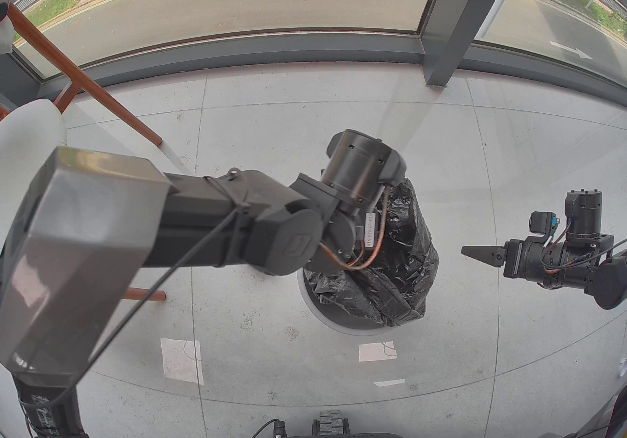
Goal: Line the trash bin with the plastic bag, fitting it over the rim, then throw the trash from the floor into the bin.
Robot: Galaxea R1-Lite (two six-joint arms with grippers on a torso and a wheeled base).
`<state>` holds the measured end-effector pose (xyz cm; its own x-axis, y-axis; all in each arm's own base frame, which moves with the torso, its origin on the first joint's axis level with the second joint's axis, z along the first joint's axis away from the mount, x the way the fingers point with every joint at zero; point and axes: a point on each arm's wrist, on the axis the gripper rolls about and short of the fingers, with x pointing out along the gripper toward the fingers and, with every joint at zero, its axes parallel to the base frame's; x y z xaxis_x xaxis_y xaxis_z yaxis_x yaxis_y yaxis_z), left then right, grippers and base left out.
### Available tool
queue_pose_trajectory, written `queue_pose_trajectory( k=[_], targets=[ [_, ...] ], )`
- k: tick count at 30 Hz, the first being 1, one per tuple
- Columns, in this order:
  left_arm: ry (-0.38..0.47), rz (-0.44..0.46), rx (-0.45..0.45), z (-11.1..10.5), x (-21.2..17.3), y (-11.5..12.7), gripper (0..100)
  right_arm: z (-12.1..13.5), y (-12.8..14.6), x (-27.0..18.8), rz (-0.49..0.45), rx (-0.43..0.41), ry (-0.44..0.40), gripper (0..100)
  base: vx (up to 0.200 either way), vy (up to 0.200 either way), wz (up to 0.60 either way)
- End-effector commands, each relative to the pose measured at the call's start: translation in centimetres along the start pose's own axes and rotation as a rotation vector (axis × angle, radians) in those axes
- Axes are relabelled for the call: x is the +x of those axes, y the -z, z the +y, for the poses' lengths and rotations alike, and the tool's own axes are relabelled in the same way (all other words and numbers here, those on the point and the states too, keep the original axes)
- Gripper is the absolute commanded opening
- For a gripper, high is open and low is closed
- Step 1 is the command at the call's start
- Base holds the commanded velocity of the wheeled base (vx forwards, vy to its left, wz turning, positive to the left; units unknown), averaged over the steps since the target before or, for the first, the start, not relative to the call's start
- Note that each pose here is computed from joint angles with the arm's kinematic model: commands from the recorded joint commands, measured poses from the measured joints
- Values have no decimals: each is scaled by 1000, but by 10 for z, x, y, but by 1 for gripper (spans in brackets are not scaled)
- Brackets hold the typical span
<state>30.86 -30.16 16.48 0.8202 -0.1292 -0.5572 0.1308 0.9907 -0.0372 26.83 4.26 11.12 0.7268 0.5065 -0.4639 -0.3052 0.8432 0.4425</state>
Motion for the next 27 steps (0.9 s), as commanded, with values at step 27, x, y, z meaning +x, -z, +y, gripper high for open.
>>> queue_pose_trajectory(
  k=[27],
  targets=[
    [-107, 227, 198, 60, 27, 106, 0, 9, 12, 0, 43, -8, -27, 100, 0, 0, 0]
  ],
)
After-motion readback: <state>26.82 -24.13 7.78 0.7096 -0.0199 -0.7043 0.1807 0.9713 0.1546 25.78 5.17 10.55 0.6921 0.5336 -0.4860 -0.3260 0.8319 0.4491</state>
